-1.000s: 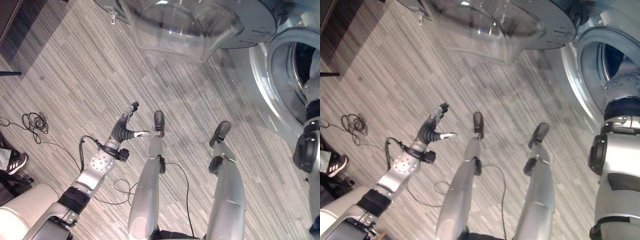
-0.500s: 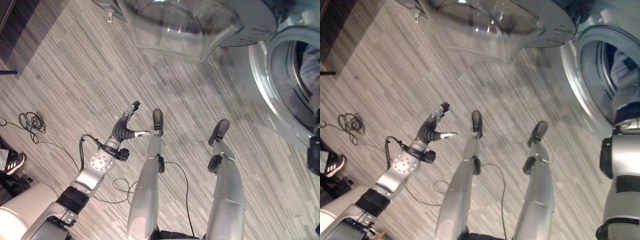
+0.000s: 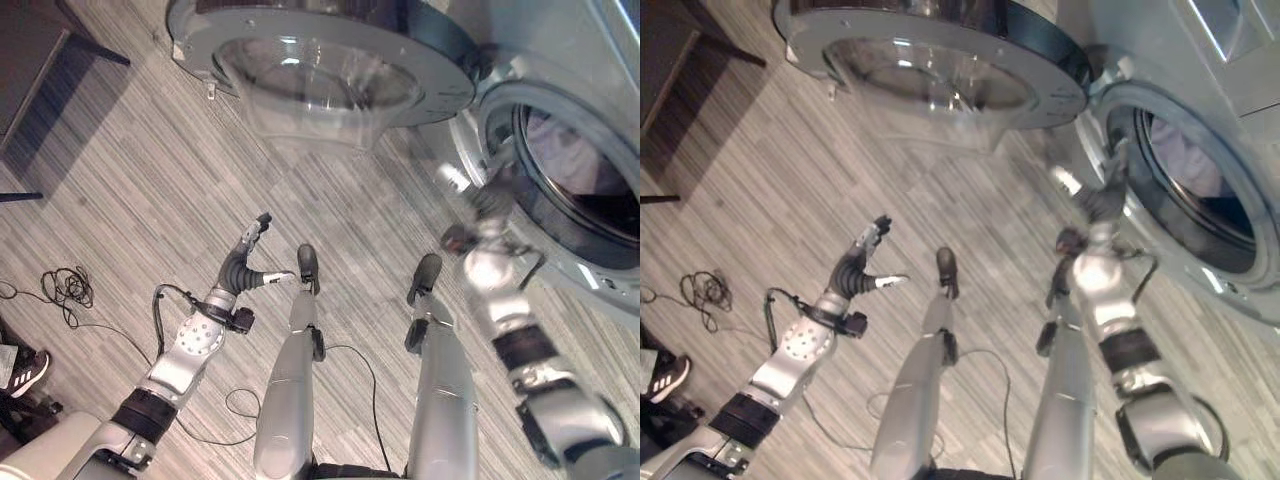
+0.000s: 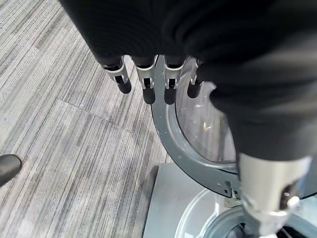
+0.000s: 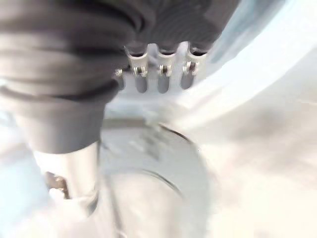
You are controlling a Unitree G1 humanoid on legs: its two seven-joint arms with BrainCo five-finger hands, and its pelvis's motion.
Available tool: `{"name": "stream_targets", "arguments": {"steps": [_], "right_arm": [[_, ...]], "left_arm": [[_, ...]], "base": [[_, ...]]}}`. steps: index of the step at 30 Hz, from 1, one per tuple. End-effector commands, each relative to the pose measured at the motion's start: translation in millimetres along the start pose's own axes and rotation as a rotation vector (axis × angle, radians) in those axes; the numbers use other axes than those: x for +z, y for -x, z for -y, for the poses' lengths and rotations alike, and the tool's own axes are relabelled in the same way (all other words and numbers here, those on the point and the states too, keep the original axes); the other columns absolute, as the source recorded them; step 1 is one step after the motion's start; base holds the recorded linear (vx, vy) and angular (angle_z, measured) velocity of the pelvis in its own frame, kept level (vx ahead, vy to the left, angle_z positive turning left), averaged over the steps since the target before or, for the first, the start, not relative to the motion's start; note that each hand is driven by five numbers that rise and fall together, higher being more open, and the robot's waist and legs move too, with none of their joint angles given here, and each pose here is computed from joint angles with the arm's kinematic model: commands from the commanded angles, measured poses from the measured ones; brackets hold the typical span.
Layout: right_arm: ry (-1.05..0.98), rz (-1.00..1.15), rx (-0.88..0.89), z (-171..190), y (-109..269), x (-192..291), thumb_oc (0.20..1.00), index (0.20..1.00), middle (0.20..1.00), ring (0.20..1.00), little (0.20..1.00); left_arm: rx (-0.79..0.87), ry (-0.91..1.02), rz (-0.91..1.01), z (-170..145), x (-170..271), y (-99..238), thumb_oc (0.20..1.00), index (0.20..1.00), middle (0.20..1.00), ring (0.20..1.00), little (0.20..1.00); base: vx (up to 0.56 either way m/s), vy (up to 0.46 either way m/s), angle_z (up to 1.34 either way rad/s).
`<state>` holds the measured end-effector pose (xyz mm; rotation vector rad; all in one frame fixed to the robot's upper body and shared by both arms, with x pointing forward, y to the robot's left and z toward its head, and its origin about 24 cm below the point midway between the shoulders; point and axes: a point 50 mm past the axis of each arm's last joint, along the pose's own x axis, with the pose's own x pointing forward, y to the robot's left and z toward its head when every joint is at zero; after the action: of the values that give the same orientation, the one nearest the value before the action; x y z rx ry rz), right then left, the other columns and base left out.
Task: Grab the laundry basket,head to the washer,open it,put in the laundry and shut it.
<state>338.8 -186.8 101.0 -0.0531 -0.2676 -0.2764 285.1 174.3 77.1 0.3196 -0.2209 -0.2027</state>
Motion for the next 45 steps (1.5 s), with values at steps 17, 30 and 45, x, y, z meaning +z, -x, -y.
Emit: {"name": "stream_targets", "arguments": {"steps": [17,30,45], "right_arm": [[0.453,-0.864,0.207,79.6,185.7,-165.2,1.000,1.000,1.000,1.000,1.000],[0.552,-0.995,0.340,105.6,230.3,-168.2,1.000,1.000,1.000,1.000,1.000],[0.523,-1.032,0.550,83.2,246.4,-172.3,1.000,1.000,1.000,1.000,1.000]], "left_arm": [[0.068,-0.394,-0.497,-29.4,-101.8,83.2,1.000,1.000,1.000,1.000,1.000],[0.432,-0.898,-0.709,-199.7,-63.9,57.6,1.000,1.000,1.000,1.000,1.000],[0.582,-0.609,-0.730,-243.8,-14.5,11.0,1.000,1.000,1.000,1.000,1.000]], "base": [[0.05,0.118,0.02],[0.09,0.163,-0.44],[-0.04,0.151,-0.17]]}}
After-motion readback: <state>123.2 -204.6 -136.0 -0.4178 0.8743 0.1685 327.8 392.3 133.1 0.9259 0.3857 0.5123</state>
